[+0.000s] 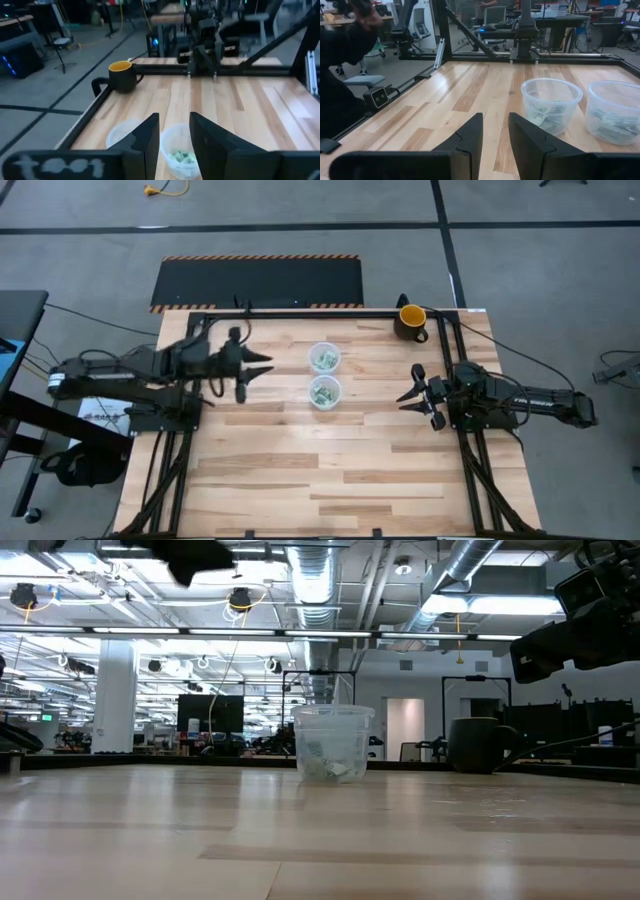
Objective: Pick and place items into bin
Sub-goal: Return to Home Position
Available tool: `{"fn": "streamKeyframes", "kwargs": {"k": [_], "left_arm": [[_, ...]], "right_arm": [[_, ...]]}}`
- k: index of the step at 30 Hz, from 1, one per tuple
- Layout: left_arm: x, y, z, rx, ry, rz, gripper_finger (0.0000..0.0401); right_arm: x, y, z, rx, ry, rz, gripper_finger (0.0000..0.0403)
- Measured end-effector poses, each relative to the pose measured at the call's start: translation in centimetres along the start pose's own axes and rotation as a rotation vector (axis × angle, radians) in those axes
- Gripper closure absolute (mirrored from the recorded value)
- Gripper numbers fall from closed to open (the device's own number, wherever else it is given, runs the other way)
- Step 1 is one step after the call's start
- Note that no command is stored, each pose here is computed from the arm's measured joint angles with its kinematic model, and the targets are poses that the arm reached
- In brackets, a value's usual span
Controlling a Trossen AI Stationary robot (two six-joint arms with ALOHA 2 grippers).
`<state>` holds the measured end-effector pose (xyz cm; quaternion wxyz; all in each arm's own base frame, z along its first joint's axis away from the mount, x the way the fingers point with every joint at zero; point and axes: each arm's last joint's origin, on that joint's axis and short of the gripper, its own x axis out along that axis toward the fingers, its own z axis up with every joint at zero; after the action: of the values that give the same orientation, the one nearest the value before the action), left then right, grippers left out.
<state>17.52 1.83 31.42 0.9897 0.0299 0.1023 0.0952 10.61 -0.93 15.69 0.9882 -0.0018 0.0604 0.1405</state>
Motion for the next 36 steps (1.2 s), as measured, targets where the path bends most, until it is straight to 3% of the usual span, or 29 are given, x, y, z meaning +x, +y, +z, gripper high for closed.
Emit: {"fn": "streamKeyframes", "kwargs": {"k": [4,9,27,36], "left_arm": [[-1.5,-0.1,-4.2,-0.042,-0.110,0.006,0.0304],[-3.1,-0.1,-7.5,-0.067,-0.211,0.009,0.0304],[-4.9,-0.2,-14.8,-0.129,-0.316,0.040,0.0304],[-4.9,-0.2,-15.4,-0.134,-0.265,0.060,0.0304]], "right_arm": [[0.0,0.0,0.0,0.000,0.000,0.000,0.0316],[0.0,0.0,0.0,0.000,0.000,0.000,0.0316],[0.0,0.0,0.0,0.000,0.000,0.000,0.0316],[0.0,0.0,0.0,0.000,0.000,0.000,0.0316]]}}
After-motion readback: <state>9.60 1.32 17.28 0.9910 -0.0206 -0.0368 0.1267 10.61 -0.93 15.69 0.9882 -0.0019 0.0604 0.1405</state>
